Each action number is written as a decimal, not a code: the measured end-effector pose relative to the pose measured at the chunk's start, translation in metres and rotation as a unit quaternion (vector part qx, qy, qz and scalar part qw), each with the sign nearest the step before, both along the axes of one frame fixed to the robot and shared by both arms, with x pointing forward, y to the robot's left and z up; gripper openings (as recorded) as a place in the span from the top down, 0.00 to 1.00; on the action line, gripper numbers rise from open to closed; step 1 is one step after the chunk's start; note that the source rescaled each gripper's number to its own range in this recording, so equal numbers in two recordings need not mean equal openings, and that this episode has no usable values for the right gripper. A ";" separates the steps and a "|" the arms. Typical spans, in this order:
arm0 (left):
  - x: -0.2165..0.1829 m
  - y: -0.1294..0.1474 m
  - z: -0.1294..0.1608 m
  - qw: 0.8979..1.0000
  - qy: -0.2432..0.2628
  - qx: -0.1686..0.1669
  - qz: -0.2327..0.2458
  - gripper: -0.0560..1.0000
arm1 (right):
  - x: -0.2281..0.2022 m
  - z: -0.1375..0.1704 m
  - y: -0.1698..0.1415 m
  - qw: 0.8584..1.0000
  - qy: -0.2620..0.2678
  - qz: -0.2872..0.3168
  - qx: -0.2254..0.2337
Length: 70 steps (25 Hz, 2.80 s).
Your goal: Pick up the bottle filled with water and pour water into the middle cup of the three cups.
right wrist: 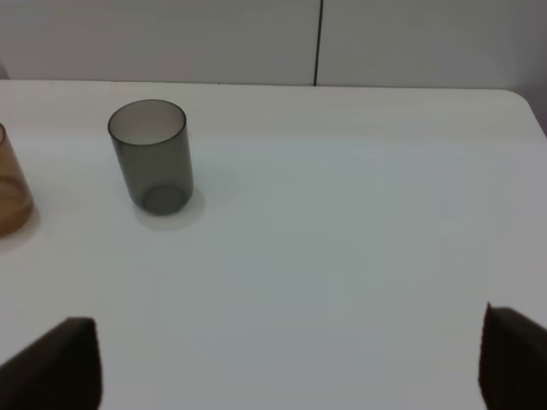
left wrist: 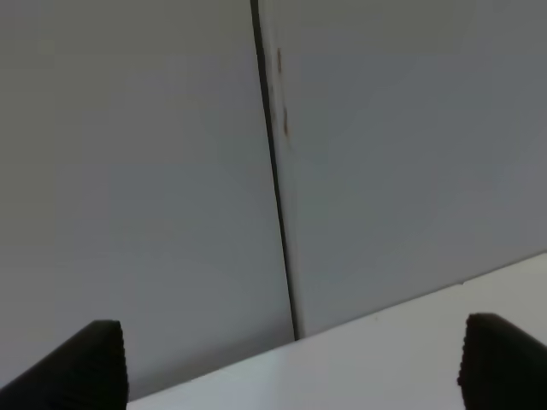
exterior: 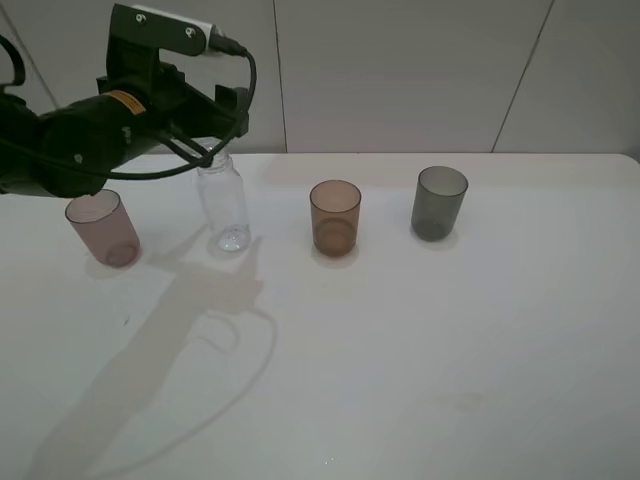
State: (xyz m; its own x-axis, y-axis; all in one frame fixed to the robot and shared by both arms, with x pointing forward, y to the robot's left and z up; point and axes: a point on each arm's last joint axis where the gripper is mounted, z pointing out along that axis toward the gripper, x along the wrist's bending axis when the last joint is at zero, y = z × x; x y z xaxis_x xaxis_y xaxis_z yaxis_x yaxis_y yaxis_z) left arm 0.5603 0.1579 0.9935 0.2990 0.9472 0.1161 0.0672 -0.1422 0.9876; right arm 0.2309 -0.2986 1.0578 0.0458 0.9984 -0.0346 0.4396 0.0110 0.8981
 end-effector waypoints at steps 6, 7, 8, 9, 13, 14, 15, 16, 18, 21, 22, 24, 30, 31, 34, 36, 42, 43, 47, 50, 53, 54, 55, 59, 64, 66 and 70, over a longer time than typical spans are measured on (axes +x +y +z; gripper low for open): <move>-0.040 0.023 0.071 0.999 0.032 0.000 -0.009 0.00 | 0.000 0.000 0.000 1.000 0.000 0.000 0.000; -0.048 0.029 0.080 0.999 0.037 0.001 -0.011 0.00 | 0.000 0.000 0.000 1.000 0.000 0.000 0.000; -0.057 0.037 0.092 0.999 0.038 -0.001 -0.012 0.00 | 0.000 0.000 0.000 1.000 0.000 0.000 0.000; -0.066 0.045 0.101 0.999 0.046 -0.003 -0.014 0.00 | 0.000 0.000 0.000 1.000 0.000 0.002 0.002; -0.100 0.083 0.125 0.997 0.079 0.004 0.006 0.00 | 0.000 0.000 0.000 1.000 0.000 0.000 0.000; -0.111 0.092 0.131 0.996 0.085 0.005 0.014 0.00 | 0.000 0.000 0.000 1.000 0.000 0.000 0.000; -0.111 0.092 0.131 0.996 0.085 0.005 0.014 0.00 | 0.000 0.000 0.000 1.000 0.000 0.000 0.000; -0.122 0.104 0.136 0.995 0.091 0.004 0.032 0.00 | 0.000 0.000 0.000 1.000 0.000 0.000 0.000; -0.145 0.118 0.145 0.993 0.101 -0.007 0.060 0.00 | 0.000 0.000 0.000 1.000 0.000 0.000 0.000; -0.184 0.135 0.154 0.987 0.113 -0.029 0.109 0.00 | 0.000 0.000 0.000 1.000 0.000 0.000 0.000; -0.199 0.138 0.156 0.985 0.114 -0.033 0.121 0.00 | 0.000 0.000 0.000 1.000 0.000 0.000 0.000; -0.227 0.140 0.158 0.984 0.115 -0.033 0.135 0.00 | 0.000 0.000 0.000 1.000 0.000 0.000 0.000; -0.283 0.136 0.143 0.978 0.181 -0.013 0.105 0.00 | 0.000 0.000 0.000 1.000 0.000 0.000 0.000; -0.287 0.136 0.140 0.974 0.202 -0.009 0.102 0.00 | 0.000 0.000 0.000 1.000 0.000 0.000 0.000; -0.291 0.135 0.134 0.967 0.232 -0.005 0.101 0.00 | 0.000 0.000 0.000 1.000 0.000 0.000 0.000; -0.292 0.135 0.128 0.962 0.251 -0.013 0.103 0.00 | 0.000 0.000 0.000 1.000 0.000 0.000 0.000; -0.304 0.135 0.092 0.964 0.241 -0.039 0.107 0.00 | 0.000 0.000 0.000 1.000 0.000 0.000 0.000; -0.307 0.135 0.088 0.966 0.233 -0.042 0.107 0.00 | 0.000 0.000 0.000 1.000 0.000 0.000 0.000; -0.310 0.135 0.066 0.965 0.239 -0.037 0.102 0.00 | 0.000 0.000 0.000 1.000 0.000 0.000 0.000; -0.311 0.136 0.060 0.965 0.240 -0.033 0.101 0.00 | 0.000 0.000 0.000 1.000 0.000 0.000 0.000; -0.313 0.137 0.060 0.966 0.235 -0.034 0.100 0.00 | 0.000 0.000 0.000 1.000 0.000 0.000 0.000; -0.313 0.137 0.060 0.966 0.235 -0.034 0.100 0.00 | 0.000 0.000 0.000 1.000 0.000 0.000 0.000; -0.313 0.137 0.060 0.966 0.234 -0.035 0.100 0.00 | 0.000 0.000 0.000 1.000 0.000 0.000 0.000; -0.313 0.137 0.060 0.966 0.234 -0.034 0.100 0.00 | 0.000 0.000 0.000 1.000 0.000 0.000 0.000; -0.313 0.137 0.060 0.966 0.234 -0.034 0.100 0.00 | 0.000 0.000 0.000 1.000 0.000 0.000 0.000; -0.315 0.137 0.060 0.968 0.229 -0.035 0.100 0.00 | 0.000 0.000 0.000 1.000 0.000 0.000 0.000; -0.322 0.137 0.060 0.973 0.206 -0.039 0.099 0.00 | 0.000 0.000 0.000 1.000 0.000 0.000 0.000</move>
